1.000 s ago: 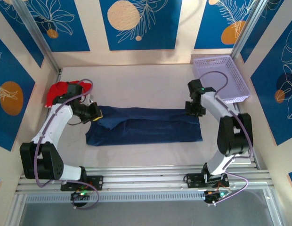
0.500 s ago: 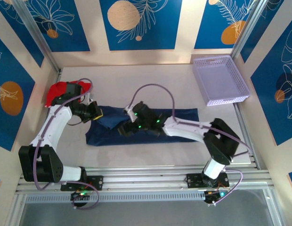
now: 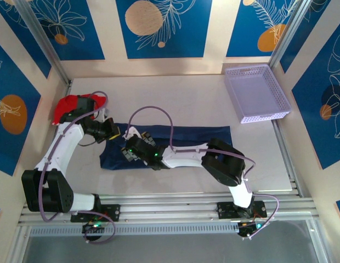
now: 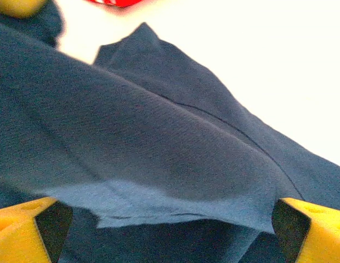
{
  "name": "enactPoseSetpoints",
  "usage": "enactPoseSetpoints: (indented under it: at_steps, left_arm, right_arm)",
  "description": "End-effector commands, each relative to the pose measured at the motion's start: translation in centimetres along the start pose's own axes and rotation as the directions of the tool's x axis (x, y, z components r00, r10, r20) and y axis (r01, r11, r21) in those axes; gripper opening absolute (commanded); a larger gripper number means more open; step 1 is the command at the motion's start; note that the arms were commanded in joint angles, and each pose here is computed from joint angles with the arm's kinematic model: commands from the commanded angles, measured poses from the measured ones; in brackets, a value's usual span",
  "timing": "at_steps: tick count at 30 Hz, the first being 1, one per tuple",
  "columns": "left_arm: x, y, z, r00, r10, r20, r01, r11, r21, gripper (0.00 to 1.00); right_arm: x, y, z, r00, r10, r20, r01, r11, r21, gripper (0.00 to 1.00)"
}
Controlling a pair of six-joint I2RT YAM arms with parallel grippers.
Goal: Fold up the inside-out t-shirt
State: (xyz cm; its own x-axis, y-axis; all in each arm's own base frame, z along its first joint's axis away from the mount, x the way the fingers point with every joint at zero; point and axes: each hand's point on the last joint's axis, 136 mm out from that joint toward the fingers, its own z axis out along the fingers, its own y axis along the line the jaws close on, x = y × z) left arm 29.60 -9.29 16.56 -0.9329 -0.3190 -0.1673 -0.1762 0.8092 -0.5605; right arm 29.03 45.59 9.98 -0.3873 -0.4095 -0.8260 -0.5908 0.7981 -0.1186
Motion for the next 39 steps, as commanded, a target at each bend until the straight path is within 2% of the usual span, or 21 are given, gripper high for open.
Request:
enactPoseSetpoints:
  at_steps: [1, 7, 15, 28, 35, 39]
  left_arm:
    - [0.4, -0.3, -0.6, 1.000, 0.025, 0.007, -0.025, 0.999, 0.028, 0.00]
    - [0.5, -0.3, -0.7, 1.000, 0.030, 0.008, -0.030, 0.999, 0.025, 0.00]
    - [0.4, -0.1, -0.5, 1.000, 0.029, 0.006, -0.029, 0.999, 0.021, 0.00]
    - [1.2, 1.2, 0.4, 1.000, 0.017, -0.014, -0.017, 1.000, -0.009, 0.00]
    - [2.5, 1.9, 1.6, 0.999, -0.022, -0.034, 0.023, 1.000, 0.003, 0.00]
    - [4.2, 2.1, 3.0, 0.996, -0.045, -0.079, 0.046, 0.999, 0.012, 0.00]
  right_arm:
    - [-1.9, -1.0, 0.6, 0.997, 0.004, 0.076, -0.012, 0.994, 0.109, 0.95]
    - [-2.3, -1.2, 1.6, 0.995, -0.013, 0.096, -0.003, 0.987, 0.162, 0.96]
    - [-1.3, -2.9, 0.6, 0.999, -0.003, 0.053, -0.011, 0.968, 0.250, 0.95]
    - [1.7, -6.1, -3.3, 0.998, 0.026, -0.059, -0.007, 0.950, 0.311, 0.78]
    - [3.1, -6.8, -4.5, 0.993, 0.036, -0.108, -0.001, 0.952, 0.305, 0.76]
    - [3.9, -7.3, -5.1, 0.990, 0.021, -0.141, 0.024, 0.950, 0.311, 0.75]
